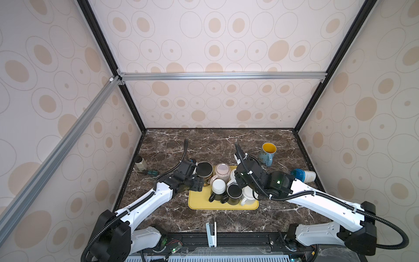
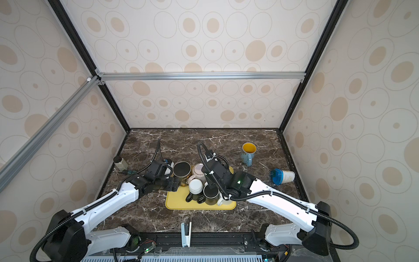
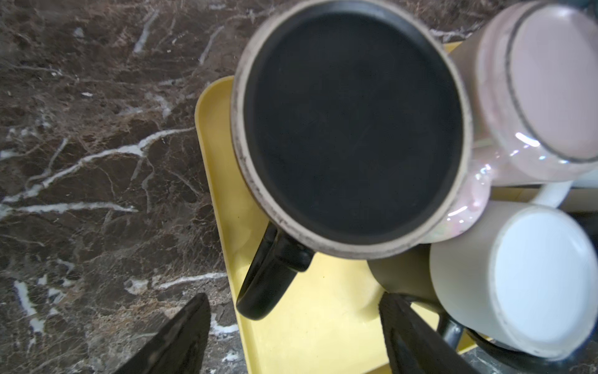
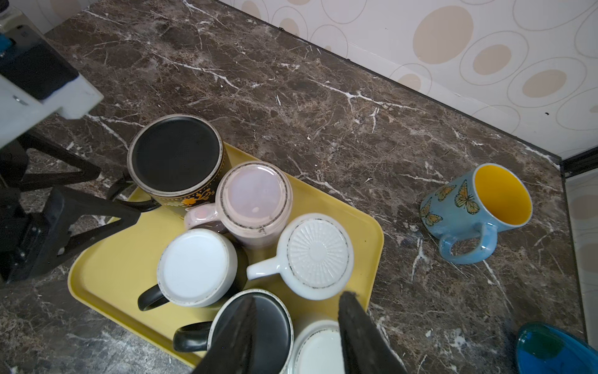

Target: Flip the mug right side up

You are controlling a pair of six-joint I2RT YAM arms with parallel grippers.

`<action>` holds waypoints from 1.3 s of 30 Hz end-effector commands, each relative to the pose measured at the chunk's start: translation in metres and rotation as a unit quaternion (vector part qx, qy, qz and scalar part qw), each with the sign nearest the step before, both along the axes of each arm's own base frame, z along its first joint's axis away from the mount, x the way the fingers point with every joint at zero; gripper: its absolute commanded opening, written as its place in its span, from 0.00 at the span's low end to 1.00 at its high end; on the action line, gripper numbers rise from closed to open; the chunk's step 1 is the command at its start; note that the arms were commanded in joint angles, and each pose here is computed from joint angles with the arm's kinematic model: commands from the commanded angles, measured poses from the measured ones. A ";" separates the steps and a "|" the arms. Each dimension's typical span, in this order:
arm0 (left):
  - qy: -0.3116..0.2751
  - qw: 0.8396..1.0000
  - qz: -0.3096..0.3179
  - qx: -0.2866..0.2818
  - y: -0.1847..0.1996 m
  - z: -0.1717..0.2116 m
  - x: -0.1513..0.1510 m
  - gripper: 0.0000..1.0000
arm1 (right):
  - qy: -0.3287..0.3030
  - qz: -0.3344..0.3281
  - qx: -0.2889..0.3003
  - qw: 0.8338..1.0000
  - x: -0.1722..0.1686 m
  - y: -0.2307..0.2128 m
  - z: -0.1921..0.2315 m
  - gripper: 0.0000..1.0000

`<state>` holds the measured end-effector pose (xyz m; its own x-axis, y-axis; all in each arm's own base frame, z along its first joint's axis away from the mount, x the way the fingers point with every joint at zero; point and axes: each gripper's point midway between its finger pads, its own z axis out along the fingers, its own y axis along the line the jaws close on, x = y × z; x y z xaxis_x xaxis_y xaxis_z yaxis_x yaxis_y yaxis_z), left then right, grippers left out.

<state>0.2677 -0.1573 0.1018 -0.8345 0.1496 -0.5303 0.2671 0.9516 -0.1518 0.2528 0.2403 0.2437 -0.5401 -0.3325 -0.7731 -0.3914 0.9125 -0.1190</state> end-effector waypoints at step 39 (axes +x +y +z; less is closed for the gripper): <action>0.015 0.997 -0.045 0.065 -0.018 -0.023 0.019 0.49 | -0.011 -0.009 0.001 1.000 0.002 -0.002 -0.005 0.44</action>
<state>0.2768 -0.1689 0.0698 -0.8463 0.2747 -0.4564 0.3339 0.9411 -0.0527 0.2563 0.2439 0.2377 -0.5359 -0.3281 -0.7779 -0.3856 0.9148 -0.1202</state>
